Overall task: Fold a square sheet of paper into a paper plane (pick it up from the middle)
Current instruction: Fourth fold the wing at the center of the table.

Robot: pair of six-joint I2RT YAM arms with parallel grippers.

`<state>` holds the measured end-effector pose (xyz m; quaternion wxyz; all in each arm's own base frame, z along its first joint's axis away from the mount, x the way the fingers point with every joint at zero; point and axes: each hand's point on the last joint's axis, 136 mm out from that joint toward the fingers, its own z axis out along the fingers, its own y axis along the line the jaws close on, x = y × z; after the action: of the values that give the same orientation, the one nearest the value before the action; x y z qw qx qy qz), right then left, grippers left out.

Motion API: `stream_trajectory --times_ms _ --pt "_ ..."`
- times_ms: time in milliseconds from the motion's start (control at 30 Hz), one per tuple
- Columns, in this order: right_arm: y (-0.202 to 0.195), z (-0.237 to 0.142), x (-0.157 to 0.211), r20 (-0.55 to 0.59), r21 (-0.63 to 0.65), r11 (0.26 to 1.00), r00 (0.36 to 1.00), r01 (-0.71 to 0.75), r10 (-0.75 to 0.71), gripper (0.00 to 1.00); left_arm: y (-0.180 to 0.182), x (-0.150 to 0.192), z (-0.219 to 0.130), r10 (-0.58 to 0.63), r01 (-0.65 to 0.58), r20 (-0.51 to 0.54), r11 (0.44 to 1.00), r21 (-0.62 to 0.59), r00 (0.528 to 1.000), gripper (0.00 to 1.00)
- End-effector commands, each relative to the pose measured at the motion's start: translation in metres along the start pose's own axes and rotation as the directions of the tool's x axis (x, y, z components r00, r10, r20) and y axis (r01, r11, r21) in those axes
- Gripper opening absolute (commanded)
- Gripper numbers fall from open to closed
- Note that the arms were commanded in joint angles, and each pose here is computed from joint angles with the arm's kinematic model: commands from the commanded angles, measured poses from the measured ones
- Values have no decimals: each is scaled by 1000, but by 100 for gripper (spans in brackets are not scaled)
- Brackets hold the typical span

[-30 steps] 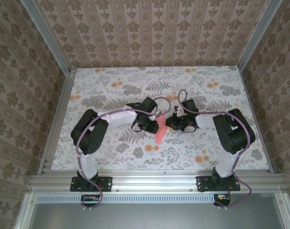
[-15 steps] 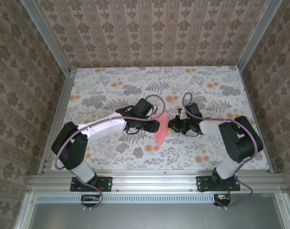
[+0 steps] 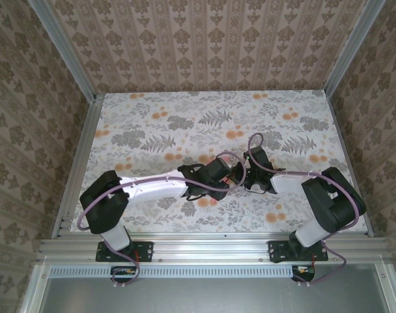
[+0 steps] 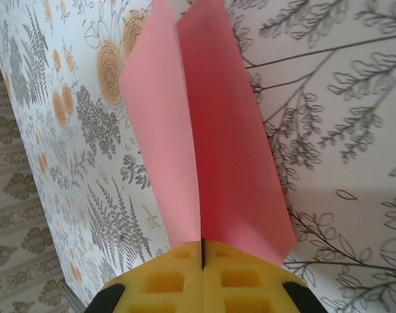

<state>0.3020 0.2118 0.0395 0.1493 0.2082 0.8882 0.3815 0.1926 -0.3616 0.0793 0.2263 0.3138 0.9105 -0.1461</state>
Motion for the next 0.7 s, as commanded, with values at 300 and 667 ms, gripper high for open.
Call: stream_trajectory --times_ms 300,667 --pt "9 -10 -10 82 -37 996 993 -77 80 2 13 4 16 34 -33 8 992 -118 999 44" --pt "11 -1 -9 49 -43 996 995 -83 85 4 16 0 32 91 -95 -25 968 -231 995 37"
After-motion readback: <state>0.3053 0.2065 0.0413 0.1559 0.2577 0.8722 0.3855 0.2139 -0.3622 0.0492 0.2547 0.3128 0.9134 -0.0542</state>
